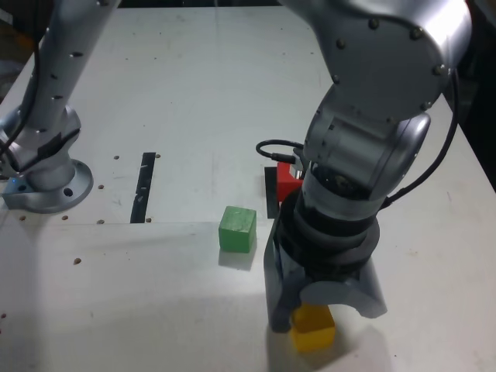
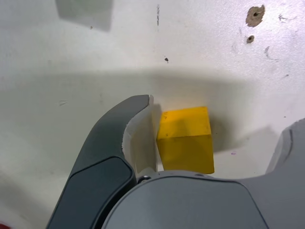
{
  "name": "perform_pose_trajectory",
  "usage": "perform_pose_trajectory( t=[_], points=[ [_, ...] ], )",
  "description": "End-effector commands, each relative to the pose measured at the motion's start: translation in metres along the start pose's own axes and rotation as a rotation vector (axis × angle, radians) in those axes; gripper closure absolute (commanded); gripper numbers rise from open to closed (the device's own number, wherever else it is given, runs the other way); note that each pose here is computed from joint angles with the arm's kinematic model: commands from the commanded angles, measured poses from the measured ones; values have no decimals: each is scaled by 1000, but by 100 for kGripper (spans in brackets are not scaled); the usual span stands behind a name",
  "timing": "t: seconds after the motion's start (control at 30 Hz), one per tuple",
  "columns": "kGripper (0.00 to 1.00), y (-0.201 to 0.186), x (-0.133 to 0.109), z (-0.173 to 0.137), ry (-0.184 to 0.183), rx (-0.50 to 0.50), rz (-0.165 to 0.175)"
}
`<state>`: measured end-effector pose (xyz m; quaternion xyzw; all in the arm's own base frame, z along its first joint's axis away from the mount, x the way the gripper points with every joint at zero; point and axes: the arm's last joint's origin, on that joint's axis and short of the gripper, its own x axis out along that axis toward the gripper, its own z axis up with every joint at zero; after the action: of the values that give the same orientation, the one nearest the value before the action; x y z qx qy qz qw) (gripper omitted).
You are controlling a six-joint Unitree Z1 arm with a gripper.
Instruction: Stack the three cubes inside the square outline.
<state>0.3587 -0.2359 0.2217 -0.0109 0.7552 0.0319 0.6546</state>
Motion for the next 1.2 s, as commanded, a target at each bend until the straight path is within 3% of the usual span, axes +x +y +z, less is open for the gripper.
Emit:
perform_pose_trajectory(
  t=[0.0, 0.13, 0.43, 0.83, 1.03, 1.17],
  points=[
    [17, 0, 6, 2, 19, -3, 1],
    [29, -1, 9, 3, 33, -5, -6],
    [53, -1, 10, 5, 27, -17, -16],
    [71, -3, 8, 9, 30, 5, -16],
    [73, 1, -14, 8, 23, 26, 32],
    [78, 9, -37, 0, -18, 46, 72]
  ],
)
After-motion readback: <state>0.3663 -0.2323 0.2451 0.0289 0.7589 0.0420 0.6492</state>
